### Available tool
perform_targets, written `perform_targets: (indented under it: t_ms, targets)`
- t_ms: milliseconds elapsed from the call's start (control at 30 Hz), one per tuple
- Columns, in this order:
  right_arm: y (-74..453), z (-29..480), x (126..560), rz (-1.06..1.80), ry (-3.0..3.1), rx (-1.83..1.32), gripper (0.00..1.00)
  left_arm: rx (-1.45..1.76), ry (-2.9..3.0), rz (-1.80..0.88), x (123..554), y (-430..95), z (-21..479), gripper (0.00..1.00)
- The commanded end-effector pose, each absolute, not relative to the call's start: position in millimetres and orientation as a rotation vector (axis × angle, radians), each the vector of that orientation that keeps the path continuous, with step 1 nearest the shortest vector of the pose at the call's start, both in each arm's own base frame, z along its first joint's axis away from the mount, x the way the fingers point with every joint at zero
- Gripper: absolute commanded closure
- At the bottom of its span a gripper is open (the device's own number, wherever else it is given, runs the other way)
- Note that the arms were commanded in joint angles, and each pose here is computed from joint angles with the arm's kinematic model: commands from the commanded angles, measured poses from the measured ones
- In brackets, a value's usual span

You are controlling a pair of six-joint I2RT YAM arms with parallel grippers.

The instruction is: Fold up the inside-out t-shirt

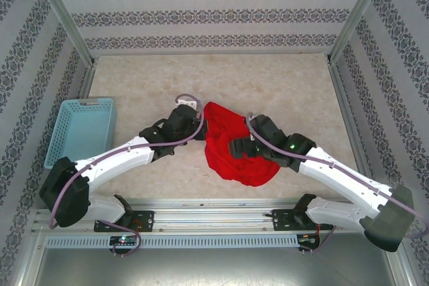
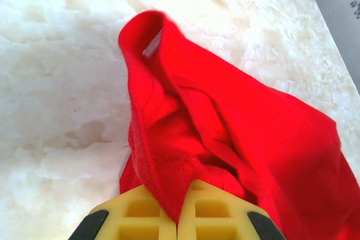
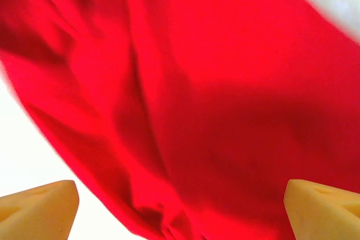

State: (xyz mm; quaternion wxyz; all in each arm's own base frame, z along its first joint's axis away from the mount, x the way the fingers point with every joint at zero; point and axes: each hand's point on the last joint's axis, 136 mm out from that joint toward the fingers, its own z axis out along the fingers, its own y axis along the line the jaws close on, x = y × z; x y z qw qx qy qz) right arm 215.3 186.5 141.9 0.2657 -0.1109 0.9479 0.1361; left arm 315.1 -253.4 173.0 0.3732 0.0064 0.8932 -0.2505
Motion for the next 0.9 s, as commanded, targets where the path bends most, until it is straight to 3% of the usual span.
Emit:
perform_targets:
  t_ms: [0, 67, 133, 200, 333, 367, 433, 667, 700, 800, 867]
  targets:
    - [166.8, 104.2, 207.7, 0.22, 2.645, -0.231, 0.06, 0.0, 2.305, -0.611, 311.8, -238.2, 172.9, 1.0]
    - [160.9, 88.9, 211.7, 0.15, 2.664, -0.203, 0.08, -0.008, 2.301, -0.602, 311.6, -232.9, 175.2, 1.0]
    - [149.5, 78.2, 219.5, 0.052, 2.689, -0.151, 0.17, -0.01, 2.302, -0.584, 310.0, -226.1, 176.2, 1.0]
    - [133.7, 75.3, 231.6, -0.024, 2.707, -0.071, 0.39, -0.01, 2.306, -0.564, 307.5, -217.8, 176.5, 1.0]
    - [104.6, 96.1, 253.1, -0.001, 2.655, 0.096, 0.91, -0.027, 2.324, -0.491, 298.8, -192.1, 170.7, 1.0]
    - [103.8, 105.2, 256.3, 0.052, 2.633, 0.112, 0.96, -0.033, 2.333, -0.47, 296.4, -185.5, 167.9, 1.0]
    - [114.5, 129.0, 258.4, 0.237, 2.573, 0.071, 1.0, -0.051, 2.364, -0.425, 292.0, -170.6, 159.1, 1.0]
    - [167.7, 172.4, 234.1, 0.741, 2.479, -0.123, 1.0, 0.032, 2.603, -0.172, 286.1, -149.3, 115.0, 0.97]
    - [169.9, 170.3, 233.8, 0.761, 2.476, -0.119, 1.0, 0.064, 2.644, -0.146, 286.3, -151.6, 109.3, 0.9]
    - [169.0, 156.5, 238.2, 0.746, 2.493, -0.08, 1.0, 0.089, 2.649, 0.01, 288.3, -149.2, 116.4, 0.5]
    - [167.6, 150.3, 241.1, 0.725, 2.51, -0.06, 1.0, 0.128, 2.584, 0.071, 288.1, -154.9, 138.3, 0.34]
